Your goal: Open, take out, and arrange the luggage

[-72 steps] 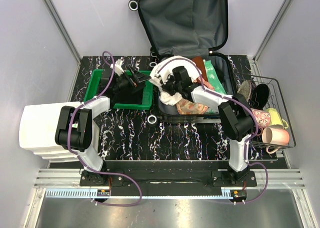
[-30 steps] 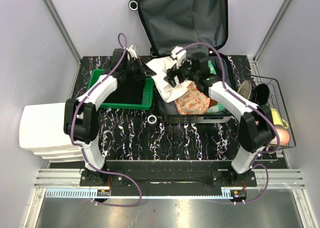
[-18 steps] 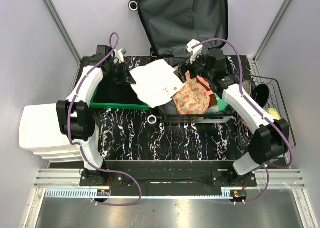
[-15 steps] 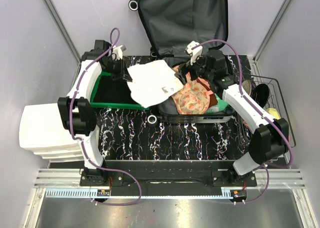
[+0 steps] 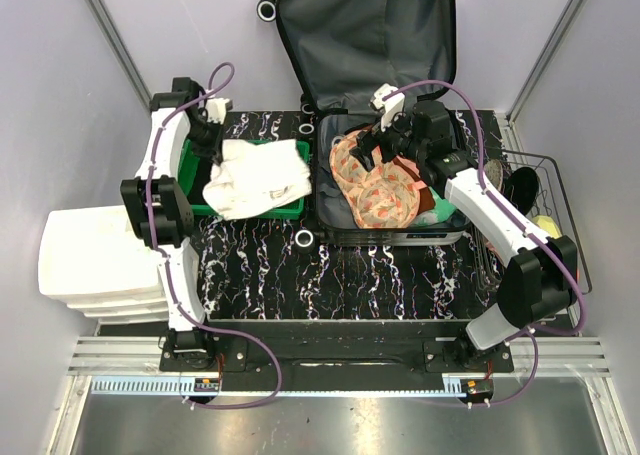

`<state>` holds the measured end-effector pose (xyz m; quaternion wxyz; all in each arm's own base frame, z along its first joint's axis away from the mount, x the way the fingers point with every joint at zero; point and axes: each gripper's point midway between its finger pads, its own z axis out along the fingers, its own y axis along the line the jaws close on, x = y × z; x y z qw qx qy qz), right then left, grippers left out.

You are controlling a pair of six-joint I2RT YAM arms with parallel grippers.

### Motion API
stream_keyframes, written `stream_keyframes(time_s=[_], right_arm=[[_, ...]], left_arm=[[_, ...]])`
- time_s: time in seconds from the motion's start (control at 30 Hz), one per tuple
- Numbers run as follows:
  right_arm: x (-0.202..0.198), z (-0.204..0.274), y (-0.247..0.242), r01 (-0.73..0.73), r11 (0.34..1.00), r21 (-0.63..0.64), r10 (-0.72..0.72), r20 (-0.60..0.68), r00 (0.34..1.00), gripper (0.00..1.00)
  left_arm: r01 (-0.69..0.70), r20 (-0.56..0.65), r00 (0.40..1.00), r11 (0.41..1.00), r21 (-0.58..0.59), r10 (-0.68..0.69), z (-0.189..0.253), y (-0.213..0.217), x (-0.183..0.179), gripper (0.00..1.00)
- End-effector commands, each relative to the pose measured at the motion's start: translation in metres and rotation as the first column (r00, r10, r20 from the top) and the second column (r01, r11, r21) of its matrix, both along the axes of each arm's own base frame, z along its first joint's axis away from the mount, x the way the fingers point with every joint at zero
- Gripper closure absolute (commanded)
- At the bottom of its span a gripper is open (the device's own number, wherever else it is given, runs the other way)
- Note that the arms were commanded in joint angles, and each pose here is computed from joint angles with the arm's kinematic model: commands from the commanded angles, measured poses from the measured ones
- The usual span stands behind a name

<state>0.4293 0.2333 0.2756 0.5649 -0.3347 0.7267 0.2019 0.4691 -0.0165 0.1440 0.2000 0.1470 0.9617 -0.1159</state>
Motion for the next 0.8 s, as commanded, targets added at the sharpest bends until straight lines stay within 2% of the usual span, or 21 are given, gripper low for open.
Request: stream_keyframes(time_s=[0.0, 0.23, 0.37, 0.43, 0.5, 0.53, 0.6, 0.7, 0.73, 0.77], right_arm=[[0.003, 0.009, -0.004, 0.023, 1.0, 0.009, -0.023, 0.02, 1.0, 0.0], [0.002, 0.007, -0.004, 0.019, 1.0, 0.004, -0.019, 0.011, 1.0, 0.0], [0.003, 0.005, -0.005, 0.017, 1.0, -0.004, -0.017, 0.013, 1.0, 0.0], [0.002, 0.002, -0.005, 0.016, 1.0, -0.015, -0.016, 0.007, 1.0, 0.0], [0.002, 0.003, -0.006, 0.015, 1.0, -0.024, -0.015, 0.008, 1.0, 0.0], [0.001, -0.002, -0.007, 0.017, 0.999, -0.038, -0.018, -0.011, 1.0, 0.0], [0.003, -0.006, -0.011, 0.029, 0.998, -0.052, -0.031, -0.04, 0.999, 0.0], [0.004, -0.018, -0.022, 0.031, 0.997, -0.069, -0.04, -0.121, 0.992, 0.01], [-0.002, -0.026, -0.025, 0.016, 0.996, -0.088, -0.03, -0.163, 0.986, 0.01], [0.0, -0.03, -0.025, 0.005, 0.995, -0.101, -0.023, -0.181, 0.983, 0.01]], left_arm=[[-0.086, 0.154, 0.986, 0.979, 0.187, 0.057, 0.016, 0.066, 0.036, 1.0], [-0.17, 0.317, 0.945, 0.942, 0.289, 0.073, 0.04, 0.098, 0.068, 1.0], [-0.152, 0.351, 0.936, 0.937, 0.314, 0.034, 0.033, 0.1, 0.079, 0.99], [-0.147, 0.332, 0.943, 0.928, 0.342, 0.027, 0.021, 0.106, 0.081, 0.9], [-0.197, 0.314, 0.947, 0.898, 0.394, 0.07, 0.017, 0.119, 0.078, 0.55], [-0.207, 0.307, 0.948, 0.898, 0.389, 0.086, 0.016, 0.12, 0.077, 0.42], [-0.203, 0.311, 0.945, 0.926, 0.317, 0.101, 0.028, 0.107, 0.074, 0.26], [-0.151, 0.394, 0.916, 0.977, 0.153, 0.08, 0.072, 0.072, 0.07, 0.08], [-0.131, 0.452, 0.89, 0.984, 0.118, 0.064, 0.103, 0.061, 0.065, 0.07], [-0.102, 0.466, 0.883, 0.991, 0.084, 0.051, 0.111, 0.052, 0.06, 0.06]])
